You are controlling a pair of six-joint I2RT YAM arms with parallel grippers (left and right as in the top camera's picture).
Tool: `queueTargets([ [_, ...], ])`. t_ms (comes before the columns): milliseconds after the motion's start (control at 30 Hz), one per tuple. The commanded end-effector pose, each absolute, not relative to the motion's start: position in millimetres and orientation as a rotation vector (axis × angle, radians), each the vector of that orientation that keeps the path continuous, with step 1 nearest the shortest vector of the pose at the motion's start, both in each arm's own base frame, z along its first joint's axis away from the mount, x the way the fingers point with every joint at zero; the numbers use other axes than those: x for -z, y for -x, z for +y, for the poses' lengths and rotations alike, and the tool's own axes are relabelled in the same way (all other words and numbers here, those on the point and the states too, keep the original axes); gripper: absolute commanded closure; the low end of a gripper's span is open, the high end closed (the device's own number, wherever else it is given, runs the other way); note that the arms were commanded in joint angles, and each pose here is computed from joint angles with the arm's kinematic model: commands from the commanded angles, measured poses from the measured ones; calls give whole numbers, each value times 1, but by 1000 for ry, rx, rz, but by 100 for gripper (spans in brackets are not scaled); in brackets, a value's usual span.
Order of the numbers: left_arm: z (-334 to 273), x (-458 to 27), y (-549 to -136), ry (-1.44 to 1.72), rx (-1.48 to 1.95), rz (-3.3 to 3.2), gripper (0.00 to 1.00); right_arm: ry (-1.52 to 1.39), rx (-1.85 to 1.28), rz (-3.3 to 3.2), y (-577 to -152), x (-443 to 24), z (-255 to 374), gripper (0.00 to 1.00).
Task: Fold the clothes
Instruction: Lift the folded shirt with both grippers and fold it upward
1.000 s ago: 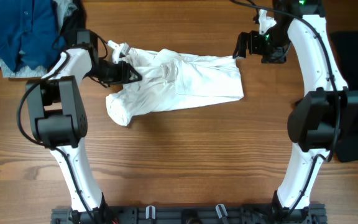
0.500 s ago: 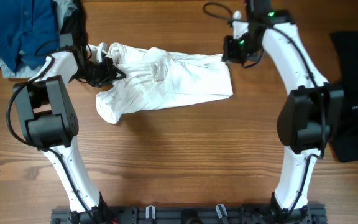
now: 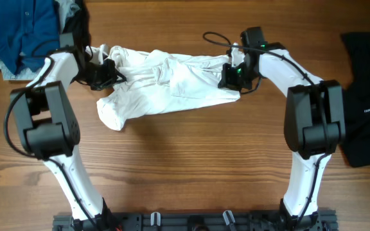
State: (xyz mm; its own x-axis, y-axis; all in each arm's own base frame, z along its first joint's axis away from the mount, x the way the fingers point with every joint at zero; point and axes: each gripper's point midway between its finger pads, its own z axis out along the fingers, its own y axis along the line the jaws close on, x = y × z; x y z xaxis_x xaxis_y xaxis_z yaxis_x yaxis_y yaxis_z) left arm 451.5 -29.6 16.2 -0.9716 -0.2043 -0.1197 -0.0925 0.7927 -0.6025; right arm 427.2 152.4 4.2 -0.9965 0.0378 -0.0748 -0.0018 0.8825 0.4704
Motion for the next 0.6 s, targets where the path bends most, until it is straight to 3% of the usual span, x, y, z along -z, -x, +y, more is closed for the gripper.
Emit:
queueTargets([
  [0, -36, -77, -457, 139, 822, 2717, 96, -112, -732, 2961, -433, -1, 132, 96],
  [233, -125, -123, -447, -61, 868, 2670, 96, -138, -724, 3006, -427, 16, 129, 96],
  [567, -276, -140, -428, -360, 896, 2544, 96, -129, -747, 3009, -425, 15, 131, 96],
])
